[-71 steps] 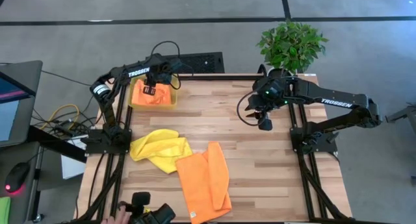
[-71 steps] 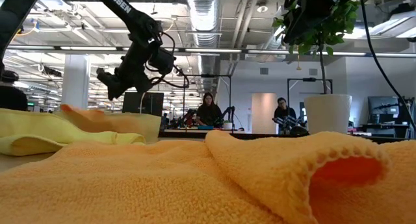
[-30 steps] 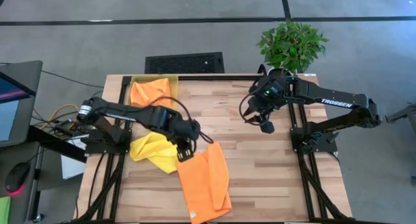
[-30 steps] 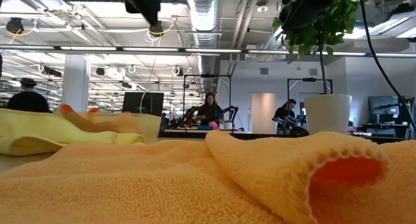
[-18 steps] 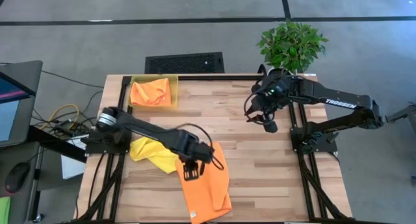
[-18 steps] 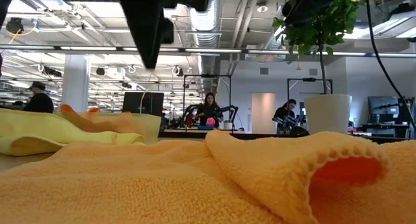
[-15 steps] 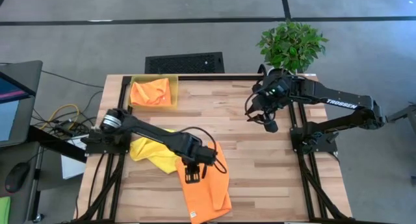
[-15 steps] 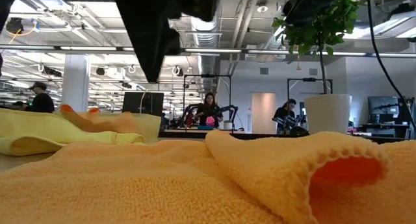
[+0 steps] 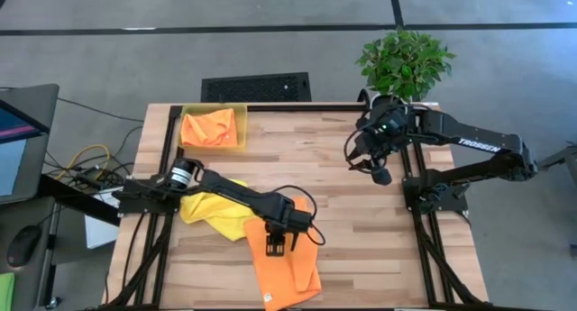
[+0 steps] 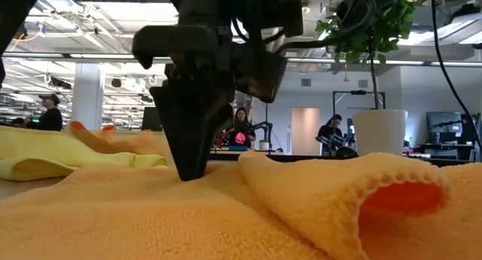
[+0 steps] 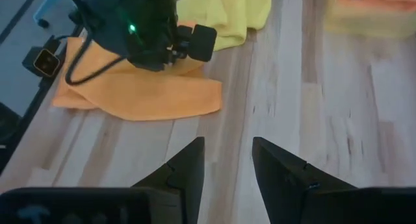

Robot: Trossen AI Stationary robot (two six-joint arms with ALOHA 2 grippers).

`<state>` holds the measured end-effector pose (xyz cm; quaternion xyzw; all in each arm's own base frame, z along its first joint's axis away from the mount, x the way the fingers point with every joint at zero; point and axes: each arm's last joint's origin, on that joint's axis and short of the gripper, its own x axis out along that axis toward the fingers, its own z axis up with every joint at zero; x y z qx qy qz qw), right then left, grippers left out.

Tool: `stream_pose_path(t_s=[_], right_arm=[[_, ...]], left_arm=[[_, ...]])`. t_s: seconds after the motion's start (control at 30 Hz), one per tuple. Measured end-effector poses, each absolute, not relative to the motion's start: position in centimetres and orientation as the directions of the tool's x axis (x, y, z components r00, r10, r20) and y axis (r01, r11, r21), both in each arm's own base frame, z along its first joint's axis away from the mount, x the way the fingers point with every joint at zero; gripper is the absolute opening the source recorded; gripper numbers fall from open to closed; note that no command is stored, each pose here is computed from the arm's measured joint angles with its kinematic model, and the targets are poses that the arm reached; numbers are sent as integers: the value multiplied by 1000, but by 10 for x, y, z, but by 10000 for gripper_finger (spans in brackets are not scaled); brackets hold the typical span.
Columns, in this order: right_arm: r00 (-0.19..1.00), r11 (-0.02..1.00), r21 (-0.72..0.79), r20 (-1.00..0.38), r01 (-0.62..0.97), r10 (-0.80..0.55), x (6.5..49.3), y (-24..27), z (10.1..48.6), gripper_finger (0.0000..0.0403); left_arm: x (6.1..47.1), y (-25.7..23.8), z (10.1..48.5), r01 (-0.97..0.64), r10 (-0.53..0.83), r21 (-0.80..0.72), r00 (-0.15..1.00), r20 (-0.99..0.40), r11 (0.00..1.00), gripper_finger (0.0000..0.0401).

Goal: Fold microfiber towels
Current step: Fold the orange microfiber cloth

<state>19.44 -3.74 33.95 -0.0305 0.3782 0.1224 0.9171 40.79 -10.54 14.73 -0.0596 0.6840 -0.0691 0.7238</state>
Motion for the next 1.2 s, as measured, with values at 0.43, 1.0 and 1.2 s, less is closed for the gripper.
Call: stream_pose_path(t_s=[0.43,1.0,1.2], right_arm=[[678,973,71,-707,-218,203,189,-36,341,154],[642,970,73,-738,-231,209,185,-35,338,154],[626,968,82,-749,-236,216,185,-34,336,154]], left_arm=[[422,-43,145,-79,57,48,122,-991,996,155],[431,78,173,-297,150,80,222,-964,952,155],[428,57,221,-273,139,60,282,-949,960,155]])
